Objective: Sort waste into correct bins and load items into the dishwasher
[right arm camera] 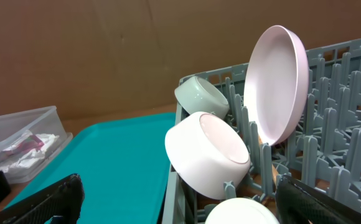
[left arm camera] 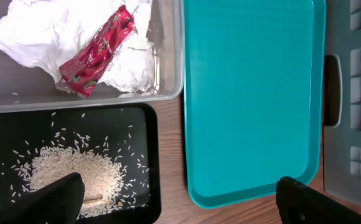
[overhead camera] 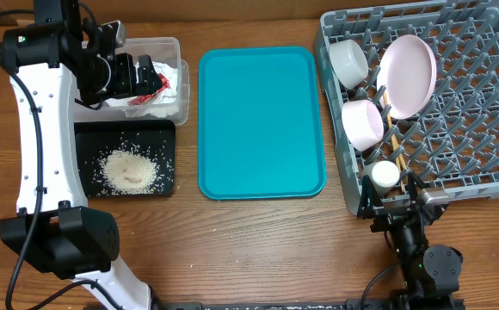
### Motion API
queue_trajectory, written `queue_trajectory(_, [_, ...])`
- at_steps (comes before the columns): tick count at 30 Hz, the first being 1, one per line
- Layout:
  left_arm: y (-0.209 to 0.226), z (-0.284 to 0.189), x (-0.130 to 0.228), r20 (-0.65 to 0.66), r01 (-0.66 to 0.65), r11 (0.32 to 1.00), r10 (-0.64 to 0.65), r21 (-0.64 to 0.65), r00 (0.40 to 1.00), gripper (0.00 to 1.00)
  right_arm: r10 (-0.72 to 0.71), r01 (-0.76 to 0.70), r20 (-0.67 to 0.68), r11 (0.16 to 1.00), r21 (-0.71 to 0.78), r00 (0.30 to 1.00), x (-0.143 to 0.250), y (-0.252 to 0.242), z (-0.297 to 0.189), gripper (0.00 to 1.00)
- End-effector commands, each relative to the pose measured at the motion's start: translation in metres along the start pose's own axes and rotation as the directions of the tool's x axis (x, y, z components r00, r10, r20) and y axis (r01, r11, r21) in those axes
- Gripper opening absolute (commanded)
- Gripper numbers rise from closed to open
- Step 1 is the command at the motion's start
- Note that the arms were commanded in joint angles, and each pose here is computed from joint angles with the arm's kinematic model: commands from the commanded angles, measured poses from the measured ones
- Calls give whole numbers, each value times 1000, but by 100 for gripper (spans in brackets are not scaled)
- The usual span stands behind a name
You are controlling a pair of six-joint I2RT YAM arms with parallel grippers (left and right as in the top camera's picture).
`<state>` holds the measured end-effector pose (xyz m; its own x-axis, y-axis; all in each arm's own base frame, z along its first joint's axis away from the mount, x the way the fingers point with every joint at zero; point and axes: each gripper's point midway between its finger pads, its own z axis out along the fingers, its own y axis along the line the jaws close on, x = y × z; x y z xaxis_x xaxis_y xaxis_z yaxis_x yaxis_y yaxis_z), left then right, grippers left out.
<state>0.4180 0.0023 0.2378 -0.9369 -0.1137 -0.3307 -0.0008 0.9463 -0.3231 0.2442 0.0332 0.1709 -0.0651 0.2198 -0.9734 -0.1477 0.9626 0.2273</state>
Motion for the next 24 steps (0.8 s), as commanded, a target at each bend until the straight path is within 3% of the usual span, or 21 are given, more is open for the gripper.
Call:
queue_trajectory(1, [-3, -5, -4, 20, -32, 999, 32, -3, 999, 100, 0, 0, 11, 1000, 5, 1000, 0, -1, 0, 100])
queue_trajectory(17, [-4, -9, -4, 27, -37, 999, 38, -15, 999, 100, 0, 0, 11, 1000, 5, 1000, 0, -1, 0, 100])
queue_trajectory(20, [1, -25, -5, 68, -43, 996, 49, -76, 997, 100, 0, 0, 11, 1000, 5, 1000, 0, -1, 0, 100])
queue_trajectory(24, [-29, -53, -21, 246, -127, 992, 125, -9, 961, 100, 0, 0, 11, 1000, 5, 1000, 0, -1, 0, 100])
